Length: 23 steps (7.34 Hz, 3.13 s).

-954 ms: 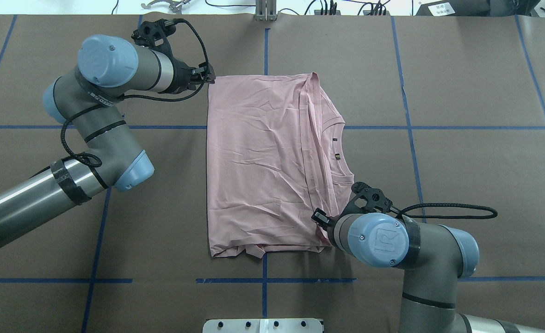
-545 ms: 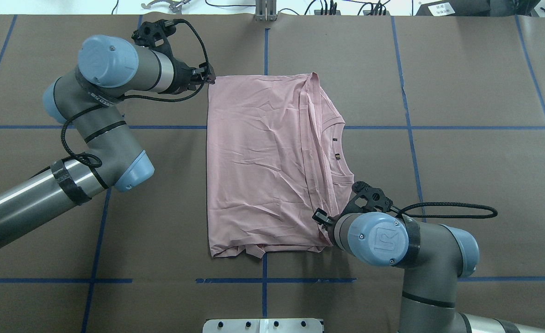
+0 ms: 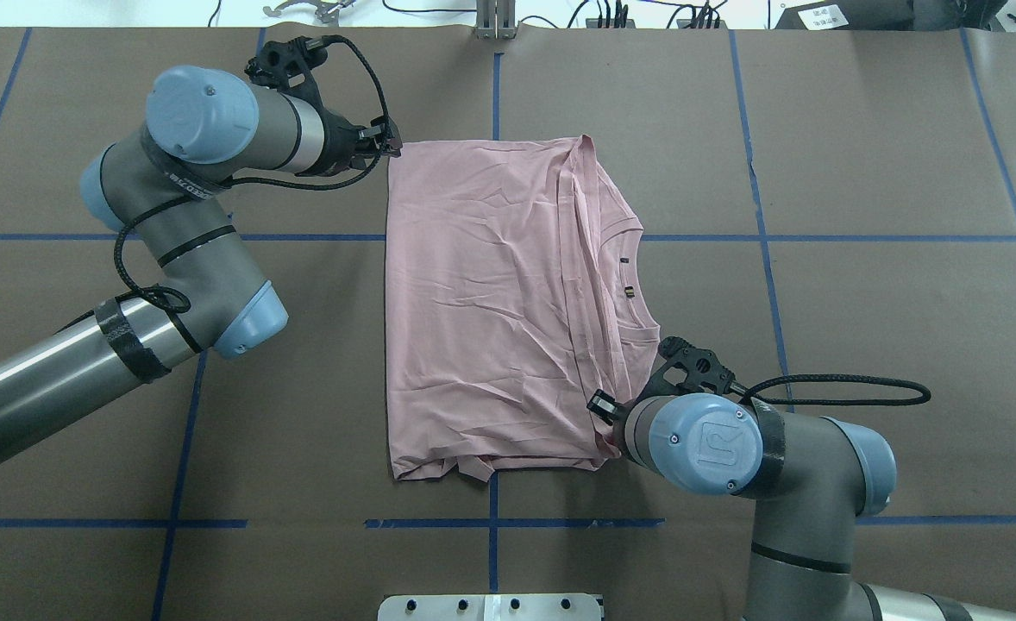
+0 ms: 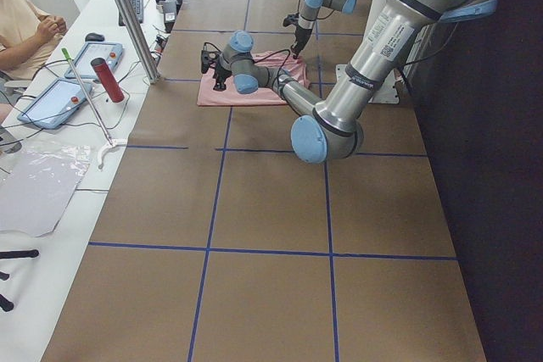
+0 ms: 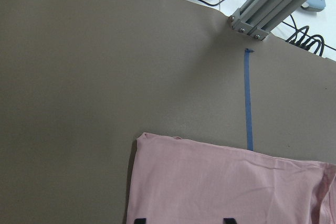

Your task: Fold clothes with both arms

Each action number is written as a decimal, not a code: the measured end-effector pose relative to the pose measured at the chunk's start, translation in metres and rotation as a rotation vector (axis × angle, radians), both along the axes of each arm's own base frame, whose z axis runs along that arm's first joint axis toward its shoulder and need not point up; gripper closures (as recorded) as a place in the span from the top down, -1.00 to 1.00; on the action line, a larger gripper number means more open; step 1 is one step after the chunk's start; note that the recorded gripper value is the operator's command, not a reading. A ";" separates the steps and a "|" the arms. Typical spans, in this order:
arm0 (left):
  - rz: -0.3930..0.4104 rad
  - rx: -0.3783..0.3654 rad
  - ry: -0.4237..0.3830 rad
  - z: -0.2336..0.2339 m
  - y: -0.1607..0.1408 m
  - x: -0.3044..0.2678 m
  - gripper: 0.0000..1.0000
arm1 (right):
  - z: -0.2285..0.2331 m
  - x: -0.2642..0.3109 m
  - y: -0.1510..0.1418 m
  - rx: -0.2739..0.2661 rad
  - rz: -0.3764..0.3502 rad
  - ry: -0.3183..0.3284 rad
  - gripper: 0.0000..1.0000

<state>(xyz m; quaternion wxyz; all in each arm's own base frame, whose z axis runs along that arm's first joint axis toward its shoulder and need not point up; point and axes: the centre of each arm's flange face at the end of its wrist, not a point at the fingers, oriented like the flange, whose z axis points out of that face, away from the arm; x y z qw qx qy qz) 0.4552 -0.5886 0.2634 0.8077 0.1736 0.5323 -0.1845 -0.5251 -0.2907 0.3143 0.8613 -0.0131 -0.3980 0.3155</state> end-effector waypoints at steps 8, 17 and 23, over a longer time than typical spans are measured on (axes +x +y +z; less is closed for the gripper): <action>0.001 -0.009 -0.007 0.002 0.000 0.001 0.16 | 0.002 -0.006 -0.008 0.001 0.009 0.026 -0.07; 0.007 -0.011 -0.009 0.001 0.003 0.005 0.16 | 0.005 -0.012 -0.013 -0.017 0.006 0.064 0.03; 0.002 -0.028 0.001 0.001 0.005 0.007 0.16 | 0.007 -0.015 -0.010 -0.020 0.002 0.068 -1.00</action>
